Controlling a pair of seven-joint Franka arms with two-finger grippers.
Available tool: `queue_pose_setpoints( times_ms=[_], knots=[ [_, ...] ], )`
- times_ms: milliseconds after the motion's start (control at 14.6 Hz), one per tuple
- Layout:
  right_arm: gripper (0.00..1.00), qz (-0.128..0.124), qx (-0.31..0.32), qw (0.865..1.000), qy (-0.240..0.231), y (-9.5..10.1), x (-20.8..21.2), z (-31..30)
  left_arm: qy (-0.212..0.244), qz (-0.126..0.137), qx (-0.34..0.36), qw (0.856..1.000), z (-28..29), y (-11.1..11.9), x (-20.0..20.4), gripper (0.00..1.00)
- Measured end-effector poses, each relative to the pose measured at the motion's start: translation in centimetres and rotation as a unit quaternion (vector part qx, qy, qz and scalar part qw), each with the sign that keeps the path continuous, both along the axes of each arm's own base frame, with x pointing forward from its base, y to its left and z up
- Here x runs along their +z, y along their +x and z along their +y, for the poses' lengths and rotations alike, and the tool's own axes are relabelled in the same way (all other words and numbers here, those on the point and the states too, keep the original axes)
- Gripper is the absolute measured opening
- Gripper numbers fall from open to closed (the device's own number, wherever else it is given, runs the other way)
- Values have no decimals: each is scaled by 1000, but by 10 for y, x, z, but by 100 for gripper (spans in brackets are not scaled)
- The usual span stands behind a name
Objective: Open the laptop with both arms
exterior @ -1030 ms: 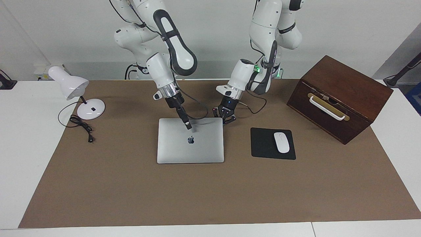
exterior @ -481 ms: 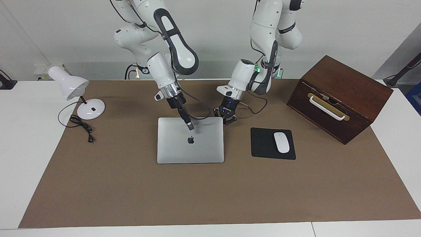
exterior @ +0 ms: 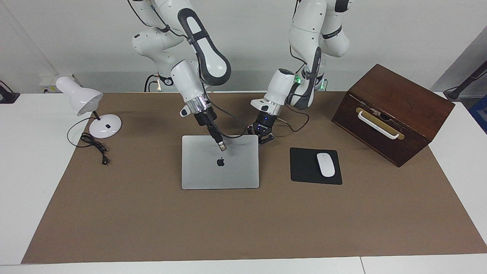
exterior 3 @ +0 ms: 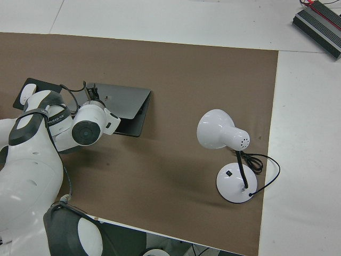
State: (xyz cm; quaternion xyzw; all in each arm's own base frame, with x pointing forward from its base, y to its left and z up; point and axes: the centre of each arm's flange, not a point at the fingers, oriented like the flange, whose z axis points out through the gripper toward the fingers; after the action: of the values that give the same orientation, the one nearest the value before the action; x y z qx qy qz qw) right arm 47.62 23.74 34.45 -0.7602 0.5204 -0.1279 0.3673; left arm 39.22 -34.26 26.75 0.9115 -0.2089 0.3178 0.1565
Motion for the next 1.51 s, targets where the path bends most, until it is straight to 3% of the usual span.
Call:
queue_pose_setpoints(
  times_ms=[687,1236,1511],
  knots=[
    [100,-20,56,998,-8,18,11,-2,1,-1,0,1000,1,1,0,1],
    [100,-10,99,995,7,19,8,9,2,-2,2,1000,3,2,0,1],
    [100,24,140,990,12,26,12,21,2,-2,2,1000,3,2,0,1]
  ],
)
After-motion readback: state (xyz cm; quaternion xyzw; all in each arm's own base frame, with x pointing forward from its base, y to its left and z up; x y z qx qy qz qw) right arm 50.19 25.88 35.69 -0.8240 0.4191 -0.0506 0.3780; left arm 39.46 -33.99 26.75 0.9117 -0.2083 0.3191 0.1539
